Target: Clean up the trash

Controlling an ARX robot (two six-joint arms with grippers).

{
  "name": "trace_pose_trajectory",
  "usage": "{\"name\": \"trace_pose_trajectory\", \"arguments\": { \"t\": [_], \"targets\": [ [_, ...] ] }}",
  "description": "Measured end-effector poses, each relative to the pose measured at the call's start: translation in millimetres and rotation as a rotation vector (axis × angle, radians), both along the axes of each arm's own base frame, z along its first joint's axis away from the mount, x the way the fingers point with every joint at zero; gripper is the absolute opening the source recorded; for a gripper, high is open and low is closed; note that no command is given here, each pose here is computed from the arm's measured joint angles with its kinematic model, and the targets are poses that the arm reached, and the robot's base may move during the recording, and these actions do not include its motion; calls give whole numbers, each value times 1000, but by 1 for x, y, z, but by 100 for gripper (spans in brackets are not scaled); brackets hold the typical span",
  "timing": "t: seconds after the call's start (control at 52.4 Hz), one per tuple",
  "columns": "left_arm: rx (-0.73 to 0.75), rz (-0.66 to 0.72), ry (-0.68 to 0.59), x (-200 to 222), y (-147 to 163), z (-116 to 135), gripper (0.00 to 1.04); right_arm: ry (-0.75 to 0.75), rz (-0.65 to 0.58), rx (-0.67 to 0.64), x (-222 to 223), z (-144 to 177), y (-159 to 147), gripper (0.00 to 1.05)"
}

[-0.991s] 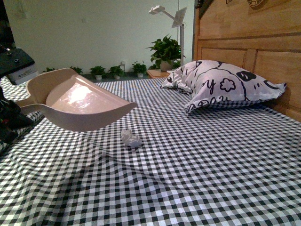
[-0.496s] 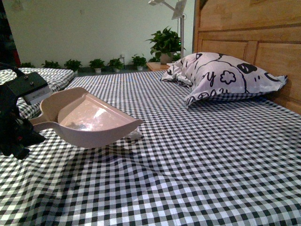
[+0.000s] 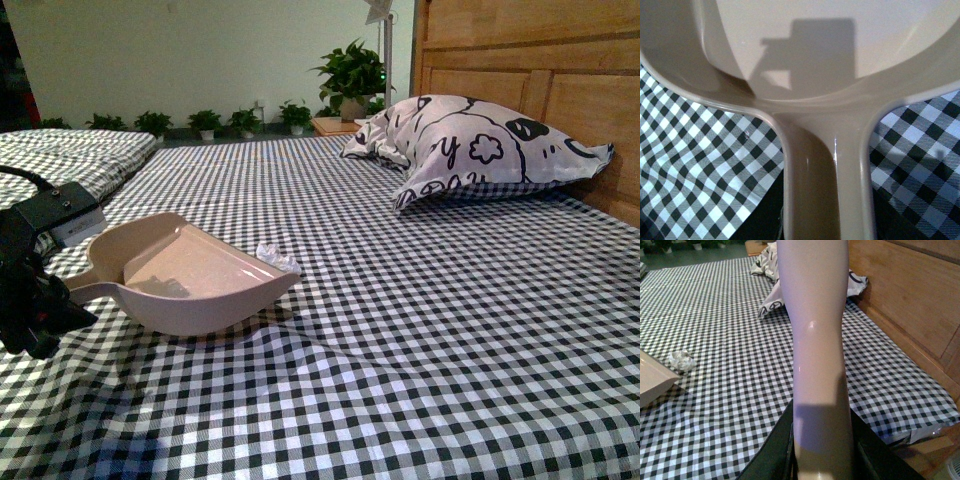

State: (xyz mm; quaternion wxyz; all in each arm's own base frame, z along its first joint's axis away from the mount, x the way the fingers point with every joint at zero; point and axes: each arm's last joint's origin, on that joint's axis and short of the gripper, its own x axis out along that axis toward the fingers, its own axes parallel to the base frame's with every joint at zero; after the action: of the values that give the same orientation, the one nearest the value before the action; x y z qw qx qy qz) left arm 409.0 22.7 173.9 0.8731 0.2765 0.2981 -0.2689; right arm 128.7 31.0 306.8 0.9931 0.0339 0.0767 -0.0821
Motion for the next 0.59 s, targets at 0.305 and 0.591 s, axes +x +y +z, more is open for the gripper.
{"name": "trace_pose_trajectory", "arguments": {
  "t": [0.305, 0.591],
  "targets": [
    [-1, -2, 26, 7, 3, -5, 24, 0, 0, 0, 0, 0, 0, 21],
    [-3, -14, 63, 12, 3, -16, 24, 0, 0, 0, 0, 0, 0, 21]
  ]
}}
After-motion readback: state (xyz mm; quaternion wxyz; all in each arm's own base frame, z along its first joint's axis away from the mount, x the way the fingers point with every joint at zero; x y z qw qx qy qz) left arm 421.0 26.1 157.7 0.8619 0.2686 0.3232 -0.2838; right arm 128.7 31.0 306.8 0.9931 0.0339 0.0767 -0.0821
